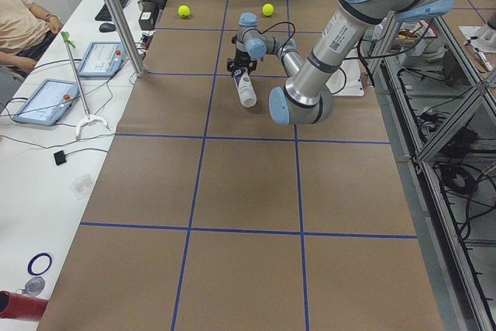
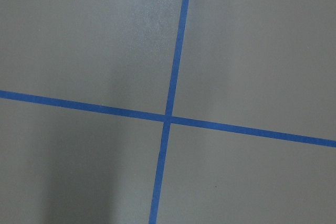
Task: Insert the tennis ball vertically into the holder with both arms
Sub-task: 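Lower the left gripper and close it around the clear cup, then lift the cup with the left gripper and turn it upright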
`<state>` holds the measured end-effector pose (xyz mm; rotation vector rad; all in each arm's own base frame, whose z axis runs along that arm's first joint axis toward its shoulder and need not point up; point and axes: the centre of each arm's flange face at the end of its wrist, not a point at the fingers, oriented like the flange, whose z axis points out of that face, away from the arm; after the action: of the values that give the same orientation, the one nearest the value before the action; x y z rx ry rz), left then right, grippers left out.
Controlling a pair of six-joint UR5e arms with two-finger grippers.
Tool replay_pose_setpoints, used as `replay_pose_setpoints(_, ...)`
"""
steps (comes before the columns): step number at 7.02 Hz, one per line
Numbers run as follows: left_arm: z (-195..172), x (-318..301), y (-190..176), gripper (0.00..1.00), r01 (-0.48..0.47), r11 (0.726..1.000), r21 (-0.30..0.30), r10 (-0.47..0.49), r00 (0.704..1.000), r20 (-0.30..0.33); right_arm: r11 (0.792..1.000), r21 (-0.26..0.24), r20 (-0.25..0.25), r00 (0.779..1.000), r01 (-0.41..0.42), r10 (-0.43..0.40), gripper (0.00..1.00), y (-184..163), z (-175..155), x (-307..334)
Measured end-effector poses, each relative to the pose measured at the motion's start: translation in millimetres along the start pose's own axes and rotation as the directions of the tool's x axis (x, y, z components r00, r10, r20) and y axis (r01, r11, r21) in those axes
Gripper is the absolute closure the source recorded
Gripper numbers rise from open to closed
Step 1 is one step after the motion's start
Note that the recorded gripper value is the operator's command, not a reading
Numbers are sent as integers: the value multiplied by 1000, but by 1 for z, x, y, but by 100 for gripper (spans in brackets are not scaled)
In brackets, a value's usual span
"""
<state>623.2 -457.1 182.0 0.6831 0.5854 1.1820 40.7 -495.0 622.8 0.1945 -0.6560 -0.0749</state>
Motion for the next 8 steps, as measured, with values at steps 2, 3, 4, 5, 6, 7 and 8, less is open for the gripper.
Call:
replay_pose_setpoints(2,-26,0,-15,32,-4,999,51,4,1000,1,1000,-1,-1,1000,-1,1,0,0,1,1)
replay_pose_setpoints(3,-46,-6,-19,32,5,996,87,-5,1000,4,1000,-1,0,1000,-1,1,0,0,1,1)
replay_pose_setpoints(4,-73,-17,-22,32,25,988,153,-23,1000,-15,1000,-1,0,1000,-1,1,0,0,1,1)
replay_pose_setpoints(5,-101,-31,-25,32,49,966,253,-35,998,-60,1000,-1,0,1000,-1,1,0,0,1,1)
replay_pose_setpoints(6,-127,-45,-25,32,75,931,357,-40,994,-106,1000,-2,0,1000,-1,1,0,0,1,1)
replay_pose_setpoints(7,-148,-52,-26,32,90,886,455,-32,991,-134,1000,-3,0,1000,-2,2,0,0,1,1)
replay_pose_setpoints(8,-165,-52,-27,31,103,822,561,-21,988,-150,1000,-3,0,1000,-2,2,0,-1,2,1)
